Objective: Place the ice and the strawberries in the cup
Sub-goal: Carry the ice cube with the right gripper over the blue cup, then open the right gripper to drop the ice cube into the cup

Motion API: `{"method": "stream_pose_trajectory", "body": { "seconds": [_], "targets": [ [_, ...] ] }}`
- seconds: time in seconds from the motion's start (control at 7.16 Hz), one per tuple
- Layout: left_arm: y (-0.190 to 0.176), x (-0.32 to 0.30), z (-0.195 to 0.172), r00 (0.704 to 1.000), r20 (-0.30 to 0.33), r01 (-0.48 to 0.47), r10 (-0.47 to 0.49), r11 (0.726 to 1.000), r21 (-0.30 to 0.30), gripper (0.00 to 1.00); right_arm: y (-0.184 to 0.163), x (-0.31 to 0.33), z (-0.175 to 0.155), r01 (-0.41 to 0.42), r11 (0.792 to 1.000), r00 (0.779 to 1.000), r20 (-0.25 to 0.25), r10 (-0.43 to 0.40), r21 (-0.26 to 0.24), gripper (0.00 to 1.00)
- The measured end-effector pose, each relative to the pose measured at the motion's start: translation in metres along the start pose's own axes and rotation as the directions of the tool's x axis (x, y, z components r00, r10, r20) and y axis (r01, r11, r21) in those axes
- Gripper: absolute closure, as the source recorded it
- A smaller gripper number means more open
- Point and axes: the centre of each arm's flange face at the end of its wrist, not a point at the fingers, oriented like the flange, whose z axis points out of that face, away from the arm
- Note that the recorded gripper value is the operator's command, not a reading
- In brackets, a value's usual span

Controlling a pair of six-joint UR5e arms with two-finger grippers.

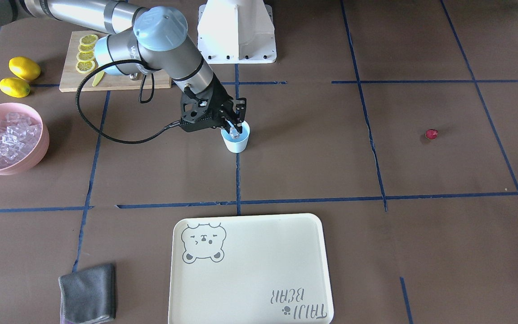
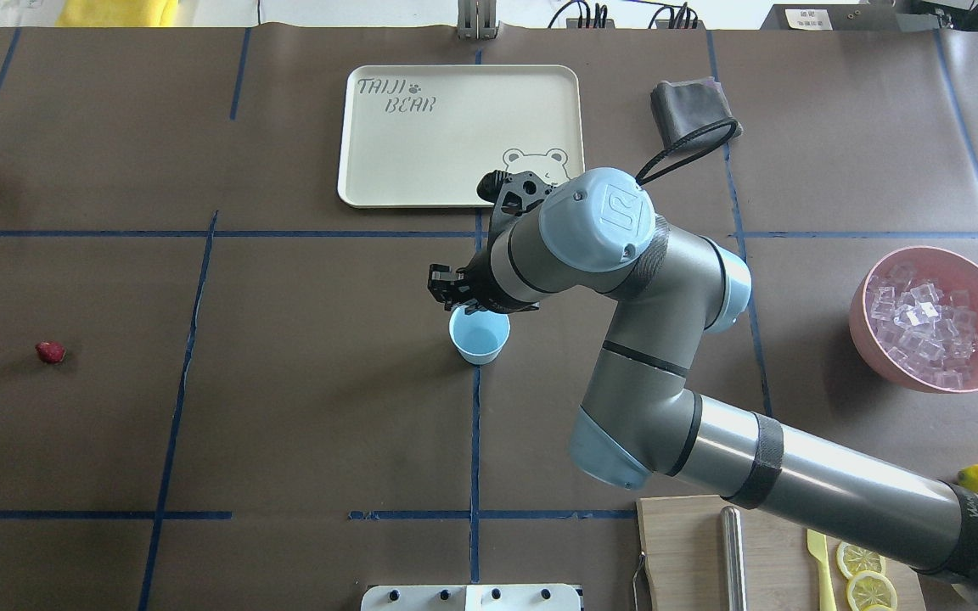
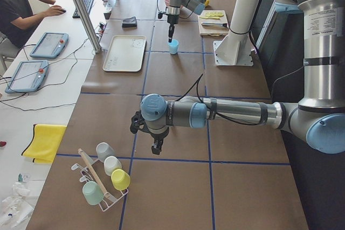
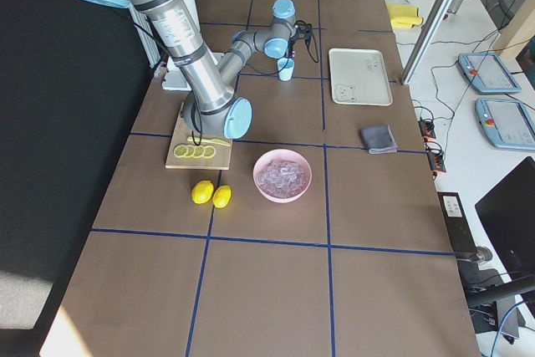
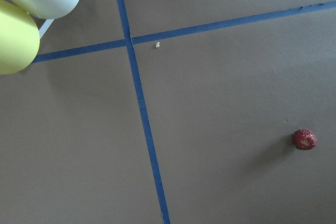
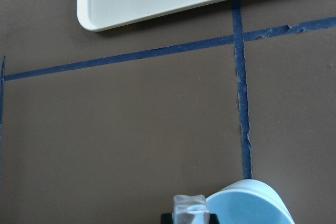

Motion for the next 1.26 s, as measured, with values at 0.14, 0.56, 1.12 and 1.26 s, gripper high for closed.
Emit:
{"method": "stream_pose_trajectory", "body": {
  "seconds": [0.14, 0.56, 1.12, 1.26],
  "targets": [
    [0.000, 0.000, 0.000, 1.000, 0.000, -0.001, 0.001, 1.000, 0.001, 0.00, 0.002, 0.005, 0.002, -0.002, 1.000, 1.000, -0.006, 0.002, -0.005, 0.84],
    [0.000, 0.001, -0.001, 1.000, 0.000, -0.002, 0.002, 1.000, 0.002, 0.00, 0.010, 0.015, 0.009, -0.005, 1.000, 1.000, -0.022, 0.005, -0.021, 0.63],
    [0.000, 0.001, -0.001, 1.000, 0.000, -0.002, 0.002, 1.000, 0.002, 0.00, 0.011, 0.015, 0.008, -0.005, 1.000, 1.000, -0.023, 0.004, -0.023, 0.38],
    [0.000, 0.001, -0.001, 1.000, 0.000, -0.002, 0.002, 1.000, 0.002, 0.00, 0.012, 0.013, 0.004, -0.003, 1.000, 1.000, -0.015, 0.003, -0.021, 0.32]
  ]
}}
